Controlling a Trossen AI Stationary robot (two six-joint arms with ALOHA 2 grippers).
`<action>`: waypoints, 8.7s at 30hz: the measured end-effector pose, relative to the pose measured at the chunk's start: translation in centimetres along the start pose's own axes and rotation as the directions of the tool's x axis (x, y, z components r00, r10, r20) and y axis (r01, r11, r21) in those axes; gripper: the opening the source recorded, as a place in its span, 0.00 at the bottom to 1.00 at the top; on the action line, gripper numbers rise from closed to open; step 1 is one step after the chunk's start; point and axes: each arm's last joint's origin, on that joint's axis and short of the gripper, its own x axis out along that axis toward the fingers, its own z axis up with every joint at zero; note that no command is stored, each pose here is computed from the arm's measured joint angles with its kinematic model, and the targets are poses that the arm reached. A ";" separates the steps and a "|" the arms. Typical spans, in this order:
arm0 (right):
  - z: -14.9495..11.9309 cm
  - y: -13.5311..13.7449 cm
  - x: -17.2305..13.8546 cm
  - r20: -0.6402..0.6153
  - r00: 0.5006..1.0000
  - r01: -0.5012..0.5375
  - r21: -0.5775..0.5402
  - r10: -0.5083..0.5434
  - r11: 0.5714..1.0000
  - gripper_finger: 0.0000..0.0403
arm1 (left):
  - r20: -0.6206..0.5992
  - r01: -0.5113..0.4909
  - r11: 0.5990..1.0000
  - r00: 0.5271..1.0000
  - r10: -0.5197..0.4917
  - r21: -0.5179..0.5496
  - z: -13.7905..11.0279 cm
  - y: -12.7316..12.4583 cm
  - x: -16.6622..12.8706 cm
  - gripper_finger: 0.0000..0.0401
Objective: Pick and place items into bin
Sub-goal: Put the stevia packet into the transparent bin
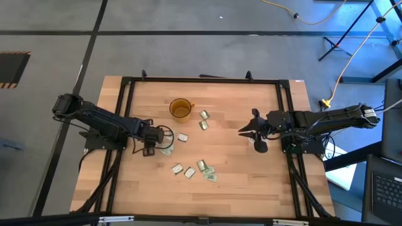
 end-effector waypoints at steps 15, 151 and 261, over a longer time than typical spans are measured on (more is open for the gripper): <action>0.0 0.0 0.0 0.000 1.000 0.000 0.001 0.000 1.000 0.18 | -0.057 0.085 0.994 0.994 -0.089 -0.068 0.2 -0.4 0.8 0.18; -4.4 -0.7 -3.1 -0.533 0.840 0.356 0.681 0.100 0.640 0.00 | 0.741 -0.014 1.000 0.672 0.020 -0.014 9.3 -2.0 -6.2 0.16; 1.5 -1.4 -0.2 0.105 0.972 0.201 0.099 -0.211 0.975 0.12 | 0.486 0.027 0.999 0.873 -0.043 0.039 12.7 0.3 -1.8 0.01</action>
